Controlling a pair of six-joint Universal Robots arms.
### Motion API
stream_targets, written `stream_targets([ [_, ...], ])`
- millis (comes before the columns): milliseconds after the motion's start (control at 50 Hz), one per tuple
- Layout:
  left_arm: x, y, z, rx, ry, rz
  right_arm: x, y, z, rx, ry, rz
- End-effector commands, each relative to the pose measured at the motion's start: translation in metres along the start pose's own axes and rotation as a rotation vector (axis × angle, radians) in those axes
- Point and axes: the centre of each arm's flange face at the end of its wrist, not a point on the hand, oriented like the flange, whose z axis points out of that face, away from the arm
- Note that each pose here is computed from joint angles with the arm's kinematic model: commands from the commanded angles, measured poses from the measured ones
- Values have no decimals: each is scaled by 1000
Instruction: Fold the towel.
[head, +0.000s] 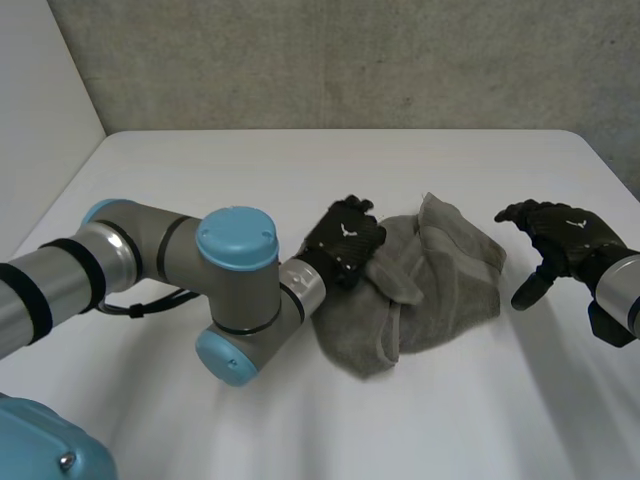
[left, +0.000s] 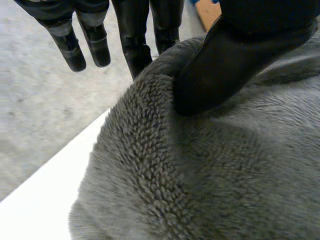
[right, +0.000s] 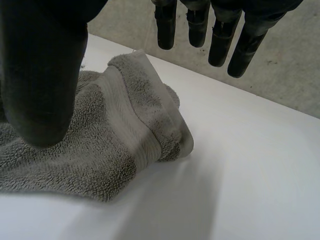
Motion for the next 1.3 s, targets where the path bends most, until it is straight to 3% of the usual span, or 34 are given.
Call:
stream_targets([
  [20,-48,-22,-15,21,-216,5,-4,6,2,-22,-17,3],
  [100,-88,-23,-39,-16,-356,-11,-12,11,4,-37,-43,0],
  [260,-123,1,-88,-146,-466,-56,-40,9,3,-23,-130,-75],
  [460,-113,24,-133,-255,-484,-167,-84,11,4,-4,-261,-269],
  [580,-133,37,-153,-303,-563,-213,-110,16,4,6,-332,-344],
  [760,-144,43,-170,-354,-606,-239,-127,16,12,17,-374,-362],
  [940,-148,15,-178,-273,-628,-210,-131,10,21,-9,-388,-356],
  [1080,-141,-2,-173,-207,-549,-192,-131,14,22,-29,-389,-346],
  [1180,-109,-11,-164,-188,-353,-198,-130,17,21,-42,-389,-345],
  [1300,-92,-10,-152,-216,-276,-200,-129,18,21,-46,-384,-344],
])
